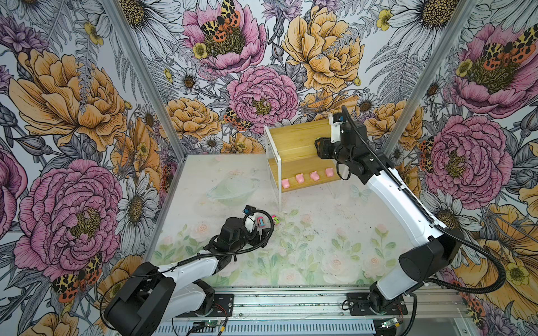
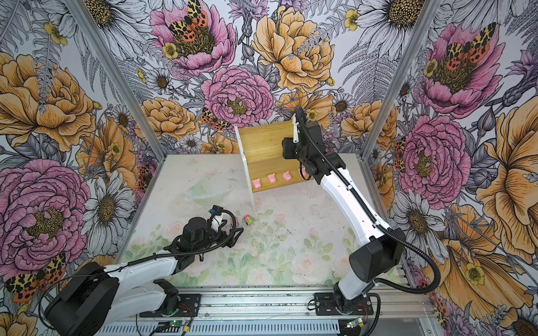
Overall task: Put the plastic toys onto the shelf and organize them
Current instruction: 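Withdraw the right gripper toward the pink trucks on the table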
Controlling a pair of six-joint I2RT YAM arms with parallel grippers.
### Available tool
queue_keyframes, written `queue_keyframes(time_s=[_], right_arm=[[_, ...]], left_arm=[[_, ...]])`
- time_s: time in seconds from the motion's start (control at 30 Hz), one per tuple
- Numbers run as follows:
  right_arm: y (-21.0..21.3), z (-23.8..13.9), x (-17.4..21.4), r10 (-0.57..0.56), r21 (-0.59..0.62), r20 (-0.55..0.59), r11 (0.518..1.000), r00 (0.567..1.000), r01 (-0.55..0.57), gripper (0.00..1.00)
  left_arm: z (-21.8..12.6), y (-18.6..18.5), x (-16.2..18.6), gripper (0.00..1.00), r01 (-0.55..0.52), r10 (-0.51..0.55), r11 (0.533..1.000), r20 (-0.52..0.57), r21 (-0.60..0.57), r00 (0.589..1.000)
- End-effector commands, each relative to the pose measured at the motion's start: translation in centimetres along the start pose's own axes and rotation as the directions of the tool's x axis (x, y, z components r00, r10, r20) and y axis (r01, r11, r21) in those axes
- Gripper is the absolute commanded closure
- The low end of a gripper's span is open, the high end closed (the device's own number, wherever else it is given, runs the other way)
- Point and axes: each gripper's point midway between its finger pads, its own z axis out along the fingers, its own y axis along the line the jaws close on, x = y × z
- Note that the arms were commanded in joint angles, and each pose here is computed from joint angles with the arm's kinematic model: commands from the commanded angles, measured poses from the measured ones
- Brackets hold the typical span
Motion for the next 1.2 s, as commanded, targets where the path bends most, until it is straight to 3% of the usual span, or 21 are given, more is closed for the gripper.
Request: queue_keyframes(time_s=[0.0,0.2,0.33,0.53,0.7,0.8,0.9,1.17], right_arm=[[0.7,-2.3,-1.3,-0.024,-0.029,0.046,0.999,0.999,0.025,0.45],[0.3,-7.2,-2.1,-0.119,-0.012,0.118,0.993,0.986,0.121,0.37],[0.6,-10.4,-0.4,-0.213,-0.051,0.140,0.974,0.967,0.222,0.36],[3.1,-9.7,10.5,-0.302,-0.307,0.096,0.897,0.948,0.317,0.36],[4.9,-7.7,20.0,-0.245,-0.441,0.070,0.862,0.967,0.251,0.37],[5.5,-6.9,23.9,-0.177,-0.467,0.111,0.859,0.978,0.208,0.38],[5.7,-6.3,26.6,-0.123,-0.469,0.136,0.866,0.983,0.174,0.38],[6.9,-4.3,30.1,-0.157,-0.446,0.099,0.876,0.983,0.185,0.40]], left_arm=[[0.1,-0.1,-0.3,0.01,-0.016,0.016,1.000,0.006,-0.005,1.000],[0.1,-0.3,-0.8,0.01,-0.017,0.017,1.000,0.012,0.003,1.000],[0.0,-0.3,-1.1,0.01,-0.016,0.016,1.000,0.015,0.007,1.000],[-0.8,0.1,-1.4,0.01,0.014,-0.015,0.999,0.053,0.032,0.998],[-1.1,0.2,-1.6,0.01,0.024,-0.027,0.999,0.065,0.038,0.998],[-1.1,0.1,-1.5,0.01,0.028,-0.031,0.999,0.059,0.043,0.998],[-1.0,0.1,-1.4,0.01,0.030,-0.032,0.998,0.050,0.046,0.998],[-1.0,0.4,-1.2,0.01,0.052,-0.054,0.998,0.039,0.029,0.998]])
